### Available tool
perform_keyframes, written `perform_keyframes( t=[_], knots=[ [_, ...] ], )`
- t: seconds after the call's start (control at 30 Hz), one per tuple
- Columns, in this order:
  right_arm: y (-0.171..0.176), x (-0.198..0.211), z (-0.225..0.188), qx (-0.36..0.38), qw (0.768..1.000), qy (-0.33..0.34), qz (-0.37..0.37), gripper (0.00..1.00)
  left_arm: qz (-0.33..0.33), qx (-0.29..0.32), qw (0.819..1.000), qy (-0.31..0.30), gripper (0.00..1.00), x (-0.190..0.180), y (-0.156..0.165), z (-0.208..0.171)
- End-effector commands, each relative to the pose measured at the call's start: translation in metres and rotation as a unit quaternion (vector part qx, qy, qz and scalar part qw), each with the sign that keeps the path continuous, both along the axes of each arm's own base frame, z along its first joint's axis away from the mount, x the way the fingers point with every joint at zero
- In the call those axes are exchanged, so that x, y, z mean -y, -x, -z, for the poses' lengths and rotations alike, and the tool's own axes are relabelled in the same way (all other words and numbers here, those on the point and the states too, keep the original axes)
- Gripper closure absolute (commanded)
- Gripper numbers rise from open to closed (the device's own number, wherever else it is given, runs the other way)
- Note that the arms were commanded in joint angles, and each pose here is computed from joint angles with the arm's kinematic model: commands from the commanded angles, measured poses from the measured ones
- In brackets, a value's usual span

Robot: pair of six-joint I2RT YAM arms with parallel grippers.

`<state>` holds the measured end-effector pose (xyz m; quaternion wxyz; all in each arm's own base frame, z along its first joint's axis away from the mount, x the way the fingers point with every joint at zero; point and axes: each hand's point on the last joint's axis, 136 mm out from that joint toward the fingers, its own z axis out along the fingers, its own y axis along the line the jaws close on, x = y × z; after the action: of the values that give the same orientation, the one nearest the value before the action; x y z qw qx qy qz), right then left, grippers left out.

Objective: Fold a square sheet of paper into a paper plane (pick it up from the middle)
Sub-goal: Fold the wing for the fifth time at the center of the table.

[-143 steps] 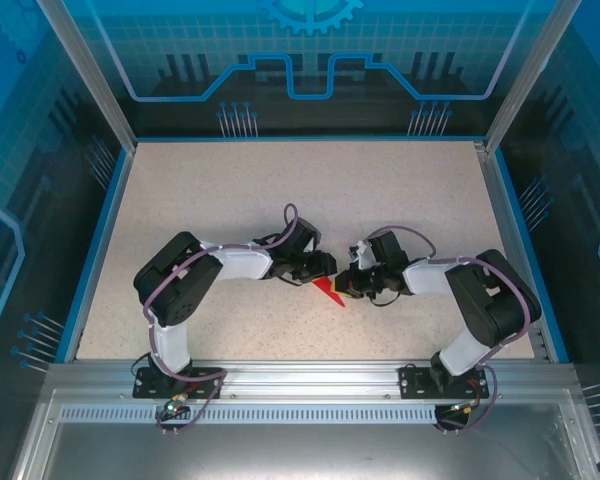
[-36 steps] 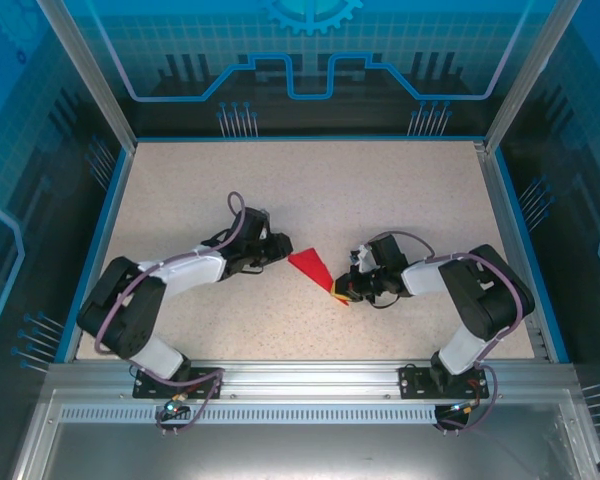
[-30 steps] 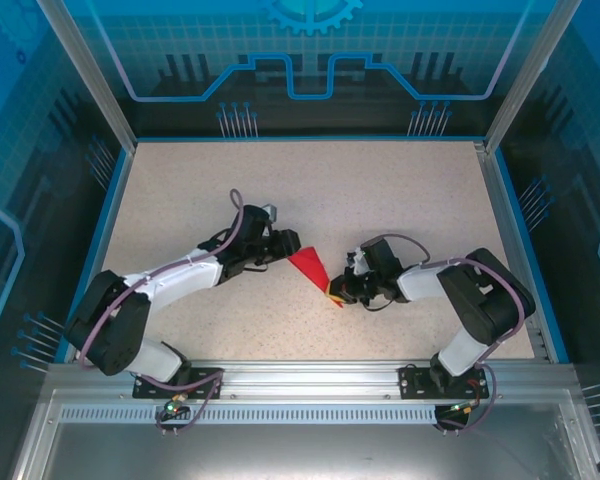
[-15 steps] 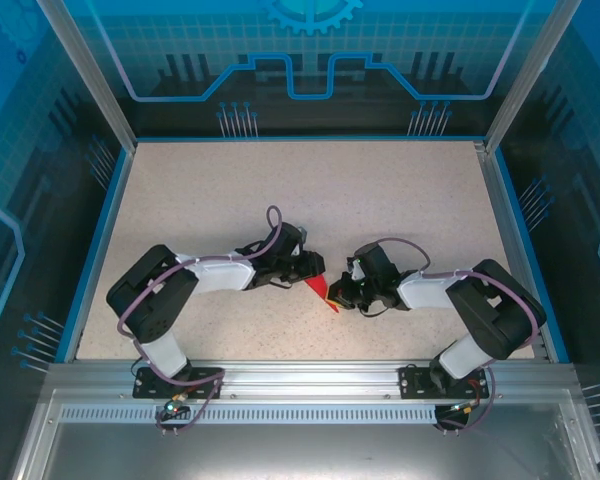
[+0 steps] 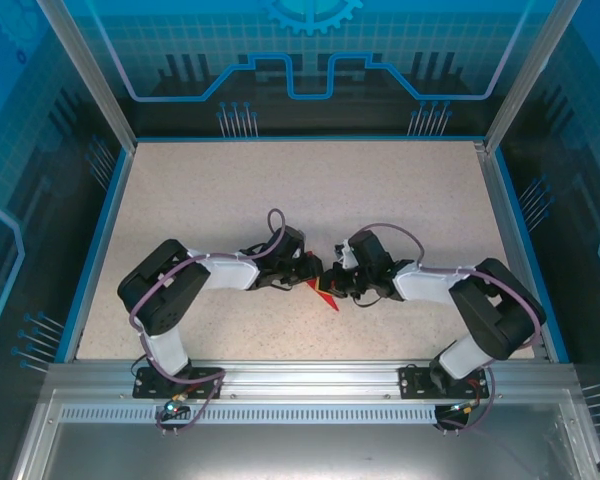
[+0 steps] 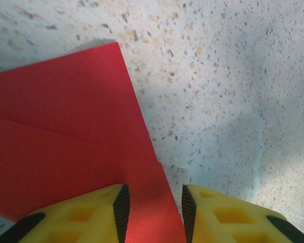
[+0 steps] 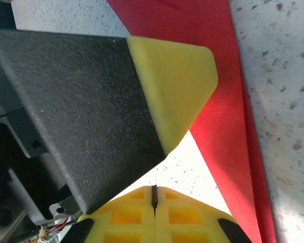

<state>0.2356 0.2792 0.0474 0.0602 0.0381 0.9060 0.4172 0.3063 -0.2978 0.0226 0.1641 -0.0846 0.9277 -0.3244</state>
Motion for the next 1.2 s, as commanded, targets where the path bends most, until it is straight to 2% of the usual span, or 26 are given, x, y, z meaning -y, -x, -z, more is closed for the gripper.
perform_keyframes(
  t=[0.0, 0.23, 0.63, 0.9, 1.07, 1.17],
  knots=[
    [0.003, -0.006, 0.015, -0.017, 0.999, 0.018, -0.022, 1.0, 0.005, -0.02, 0.999, -0.025, 0.62, -0.006, 0.009, 0.019],
    [0.01, 0.017, 0.051, -0.05, 0.996, 0.071, -0.01, 1.0, 0.004, -0.022, 0.999, -0.028, 0.62, -0.007, 0.01, 0.02],
    [0.026, 0.036, 0.043, -0.072, 0.997, 0.034, -0.023, 0.99, 0.0, -0.034, 0.999, -0.038, 0.63, -0.011, 0.013, 0.029],
    [0.041, 0.063, 0.062, -0.087, 0.991, 0.097, -0.021, 0.99, -0.003, -0.041, 0.998, -0.042, 0.64, -0.012, 0.013, 0.034],
    [0.032, 0.043, 0.024, -0.038, 0.998, 0.026, -0.047, 0.99, -0.002, -0.038, 0.998, -0.045, 0.64, -0.012, 0.012, 0.032],
    [0.027, 0.032, 0.004, -0.014, 0.998, 0.007, -0.062, 0.98, 0.0, -0.036, 0.998, -0.045, 0.64, -0.012, 0.012, 0.031]
  ],
)
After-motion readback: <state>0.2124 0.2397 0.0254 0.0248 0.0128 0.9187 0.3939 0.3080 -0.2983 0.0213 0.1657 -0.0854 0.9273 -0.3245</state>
